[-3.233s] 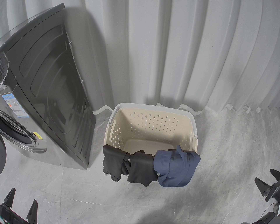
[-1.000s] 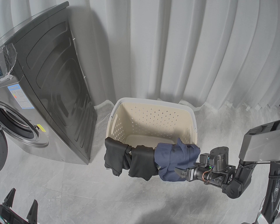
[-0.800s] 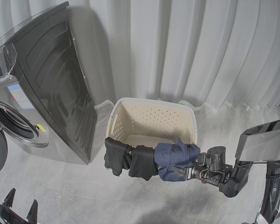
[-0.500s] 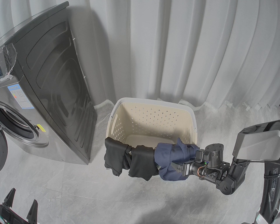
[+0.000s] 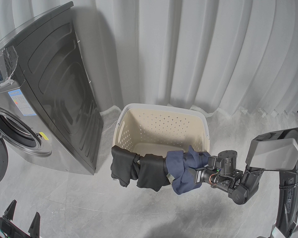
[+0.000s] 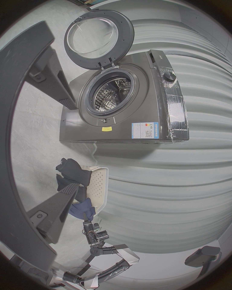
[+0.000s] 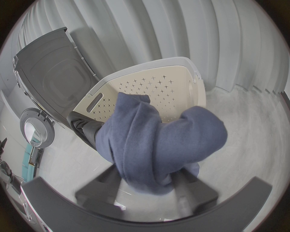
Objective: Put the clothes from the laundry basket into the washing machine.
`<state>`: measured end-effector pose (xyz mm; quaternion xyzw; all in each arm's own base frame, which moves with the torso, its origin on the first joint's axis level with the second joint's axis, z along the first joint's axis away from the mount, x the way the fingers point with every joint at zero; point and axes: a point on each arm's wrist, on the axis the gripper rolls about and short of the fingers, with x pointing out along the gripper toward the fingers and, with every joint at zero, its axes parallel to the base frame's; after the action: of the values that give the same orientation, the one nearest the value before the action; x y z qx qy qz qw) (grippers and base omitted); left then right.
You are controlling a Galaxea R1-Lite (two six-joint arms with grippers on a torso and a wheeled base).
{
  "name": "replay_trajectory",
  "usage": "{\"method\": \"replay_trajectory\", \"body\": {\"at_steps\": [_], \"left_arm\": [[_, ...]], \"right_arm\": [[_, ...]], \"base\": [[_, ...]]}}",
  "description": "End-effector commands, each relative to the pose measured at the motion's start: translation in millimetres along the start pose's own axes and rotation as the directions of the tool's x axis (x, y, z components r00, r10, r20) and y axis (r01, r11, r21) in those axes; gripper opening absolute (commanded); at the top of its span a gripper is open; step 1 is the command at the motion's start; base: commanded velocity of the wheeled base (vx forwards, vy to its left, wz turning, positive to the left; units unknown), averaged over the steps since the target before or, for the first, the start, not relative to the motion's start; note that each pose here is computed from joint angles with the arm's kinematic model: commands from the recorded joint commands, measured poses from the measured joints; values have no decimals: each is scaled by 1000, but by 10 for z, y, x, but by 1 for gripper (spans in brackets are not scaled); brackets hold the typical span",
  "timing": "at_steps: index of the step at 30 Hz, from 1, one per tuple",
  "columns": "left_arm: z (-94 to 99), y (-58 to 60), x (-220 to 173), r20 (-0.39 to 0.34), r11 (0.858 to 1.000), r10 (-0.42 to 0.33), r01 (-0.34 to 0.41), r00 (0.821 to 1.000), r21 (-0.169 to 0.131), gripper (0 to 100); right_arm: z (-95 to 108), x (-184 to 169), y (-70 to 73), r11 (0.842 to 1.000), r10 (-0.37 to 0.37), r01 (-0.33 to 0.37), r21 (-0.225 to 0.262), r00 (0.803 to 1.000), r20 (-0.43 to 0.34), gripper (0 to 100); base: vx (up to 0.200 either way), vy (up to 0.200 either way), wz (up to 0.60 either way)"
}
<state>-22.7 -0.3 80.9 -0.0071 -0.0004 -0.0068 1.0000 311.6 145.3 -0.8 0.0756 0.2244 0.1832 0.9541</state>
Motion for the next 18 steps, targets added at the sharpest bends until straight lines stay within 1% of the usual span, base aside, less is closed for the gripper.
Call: {"method": "replay_trajectory", "body": {"at_steps": [1, 4, 9, 13, 18], "left_arm": [[-52, 1, 1, -2, 1000, 1, -1, 1000, -1, 100], [-52, 1, 1, -2, 1000, 1, -1, 1000, 0, 100], [-52, 1, 1, -2, 1000, 1, -1, 1000, 0, 100], [-52, 1, 1, -2, 1000, 0, 0, 1000, 0, 100], [-52, 1, 1, -2, 1000, 1, -1, 1000, 0, 100]], "right_arm": [[26, -42, -2, 1000, 1, -1, 1, 1000, 14, 0], [21, -98, 7, 1000, 6, -6, 0, 1000, 15, 0], [127, -343, 69, 1000, 28, -28, -5, 998, 56, 0], [276, -526, 120, 999, 44, -43, -8, 994, 104, 0], [497, -830, 227, 996, 84, -82, -18, 980, 181, 0]], "base": [[0, 0, 0], [0, 0, 0], [0, 0, 0], [0, 0, 0], [0, 0, 0]]}}
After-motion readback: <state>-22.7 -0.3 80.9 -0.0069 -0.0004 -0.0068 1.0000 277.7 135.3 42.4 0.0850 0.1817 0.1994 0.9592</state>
